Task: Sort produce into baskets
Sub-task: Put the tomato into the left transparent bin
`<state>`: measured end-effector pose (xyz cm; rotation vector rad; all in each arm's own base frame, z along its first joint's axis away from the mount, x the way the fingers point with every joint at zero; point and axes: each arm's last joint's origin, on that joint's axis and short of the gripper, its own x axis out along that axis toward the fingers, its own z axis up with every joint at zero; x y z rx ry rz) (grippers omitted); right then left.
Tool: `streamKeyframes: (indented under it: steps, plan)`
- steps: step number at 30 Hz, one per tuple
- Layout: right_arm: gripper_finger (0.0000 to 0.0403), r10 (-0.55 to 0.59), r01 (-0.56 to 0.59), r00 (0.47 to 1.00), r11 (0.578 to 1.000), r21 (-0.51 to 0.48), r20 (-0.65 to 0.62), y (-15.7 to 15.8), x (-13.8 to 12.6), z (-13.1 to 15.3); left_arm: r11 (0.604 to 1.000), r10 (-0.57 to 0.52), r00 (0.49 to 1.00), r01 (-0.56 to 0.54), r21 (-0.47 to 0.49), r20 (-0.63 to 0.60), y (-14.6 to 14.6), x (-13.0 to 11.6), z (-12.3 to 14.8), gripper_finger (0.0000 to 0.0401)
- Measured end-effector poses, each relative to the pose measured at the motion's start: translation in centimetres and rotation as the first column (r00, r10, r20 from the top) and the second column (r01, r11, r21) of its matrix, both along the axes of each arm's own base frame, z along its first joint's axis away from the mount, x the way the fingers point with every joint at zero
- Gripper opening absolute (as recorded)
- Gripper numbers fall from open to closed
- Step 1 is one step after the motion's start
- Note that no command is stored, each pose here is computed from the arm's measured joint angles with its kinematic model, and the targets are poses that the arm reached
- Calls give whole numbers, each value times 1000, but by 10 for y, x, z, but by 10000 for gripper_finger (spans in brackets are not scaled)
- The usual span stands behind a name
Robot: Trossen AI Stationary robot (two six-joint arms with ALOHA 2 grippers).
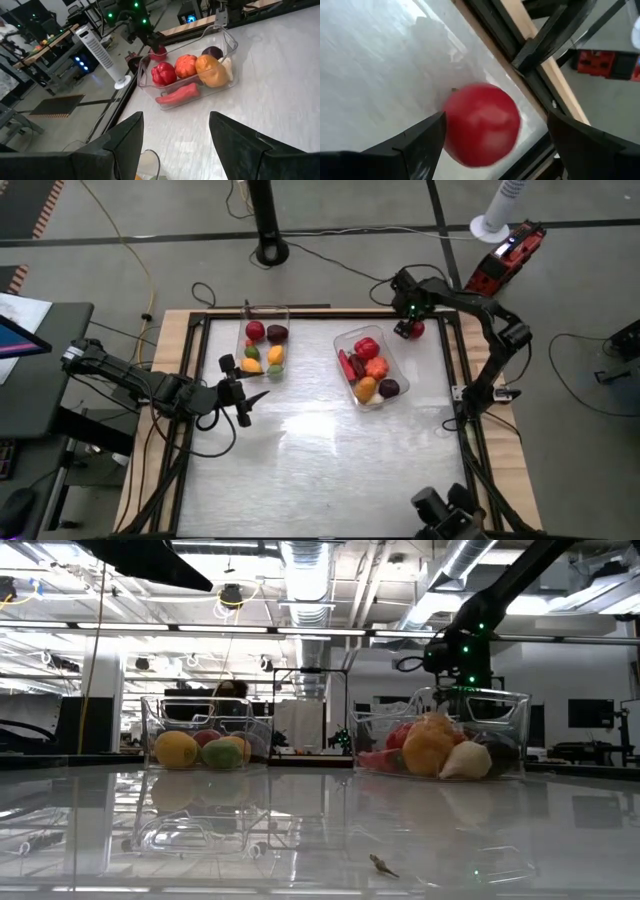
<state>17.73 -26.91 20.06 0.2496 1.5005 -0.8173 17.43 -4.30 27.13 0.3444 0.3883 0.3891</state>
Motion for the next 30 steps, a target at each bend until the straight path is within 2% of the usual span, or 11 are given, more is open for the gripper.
streamKeyframes:
  steps: [4,9,16,21,26,28,30]
  plan:
    - [370,-24,25,1000,999,47,-14,-7,-2,-16,1000,0,1000,0,1,0,0,0,0,214]
    - [364,-45,56,995,992,115,-92,-5,-3,-30,1000,0,1000,0,1,0,0,0,0,215]
    - [324,-74,88,991,987,132,-112,-2,-5,-30,1000,0,1000,0,2,0,0,0,0,215]
    - [308,-33,51,993,984,169,-111,10,5,-24,1000,2,1000,-2,-8,17,0,0,7,215]
    - [309,44,-48,999,978,203,20,37,22,13,999,12,999,-10,-47,49,0,0,18,215]
    - [310,84,-108,988,974,198,128,53,26,34,997,15,998,-10,-71,61,0,1,19,215]
    - [310,125,-176,953,969,171,277,66,27,57,995,17,997,-10,-96,71,-1,1,19,214]
